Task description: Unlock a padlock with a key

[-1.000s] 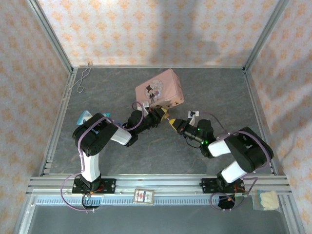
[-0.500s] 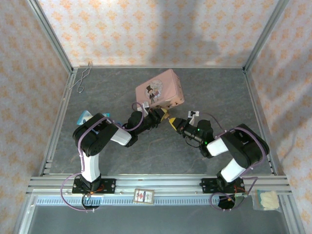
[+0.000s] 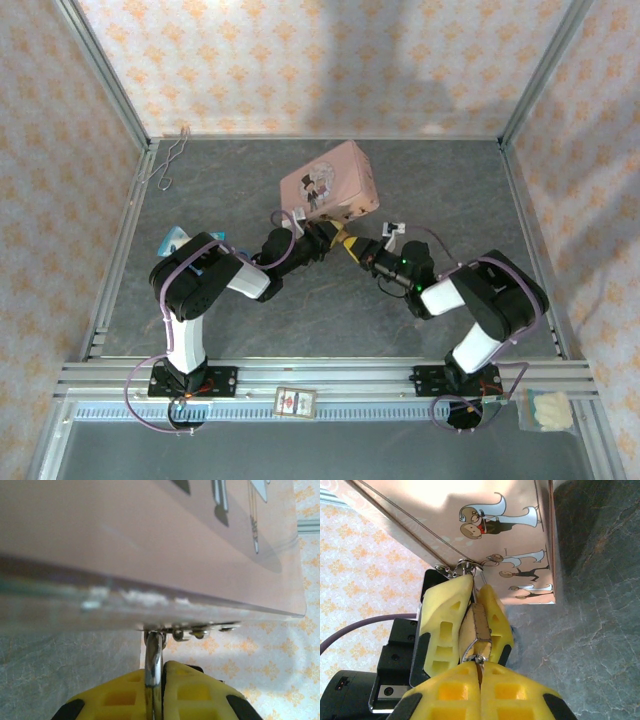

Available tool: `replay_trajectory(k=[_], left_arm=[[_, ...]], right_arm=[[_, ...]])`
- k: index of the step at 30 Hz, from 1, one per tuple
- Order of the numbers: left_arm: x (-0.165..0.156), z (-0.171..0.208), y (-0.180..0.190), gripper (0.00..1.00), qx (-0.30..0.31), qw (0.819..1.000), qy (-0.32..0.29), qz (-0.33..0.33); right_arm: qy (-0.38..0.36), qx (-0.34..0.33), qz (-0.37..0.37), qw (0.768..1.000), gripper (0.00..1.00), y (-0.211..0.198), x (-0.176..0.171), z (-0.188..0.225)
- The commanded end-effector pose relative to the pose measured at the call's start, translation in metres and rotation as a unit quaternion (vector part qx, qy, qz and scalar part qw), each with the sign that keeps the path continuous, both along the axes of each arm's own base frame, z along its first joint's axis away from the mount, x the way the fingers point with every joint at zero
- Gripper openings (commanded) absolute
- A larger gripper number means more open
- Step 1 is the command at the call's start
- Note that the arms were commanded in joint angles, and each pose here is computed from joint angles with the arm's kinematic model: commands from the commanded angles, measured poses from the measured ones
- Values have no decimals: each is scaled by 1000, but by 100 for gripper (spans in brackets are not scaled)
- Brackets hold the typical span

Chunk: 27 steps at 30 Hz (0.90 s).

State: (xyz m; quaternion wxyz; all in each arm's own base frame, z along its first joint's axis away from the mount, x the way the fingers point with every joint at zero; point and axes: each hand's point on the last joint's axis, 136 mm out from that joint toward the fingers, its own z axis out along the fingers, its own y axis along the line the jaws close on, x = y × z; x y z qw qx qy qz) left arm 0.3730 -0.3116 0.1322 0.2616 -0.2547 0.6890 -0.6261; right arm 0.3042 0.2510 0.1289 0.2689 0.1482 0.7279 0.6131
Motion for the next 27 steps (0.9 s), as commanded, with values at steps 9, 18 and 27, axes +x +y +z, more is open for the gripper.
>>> replay_trajectory(k=[9,18,27], left_arm=[[-33,46,-26,0,-53,995,-56,-67],[-37,60,-32,0,-44,992,-88,-78],[-46,67,-37,0,-24,990,-108,-88]], right_arm=[[-42,26,0,999,0,6,22,28],[-39,57,4,998,0,10,23,50],[7,64,-8,998,0,14,34,44]])
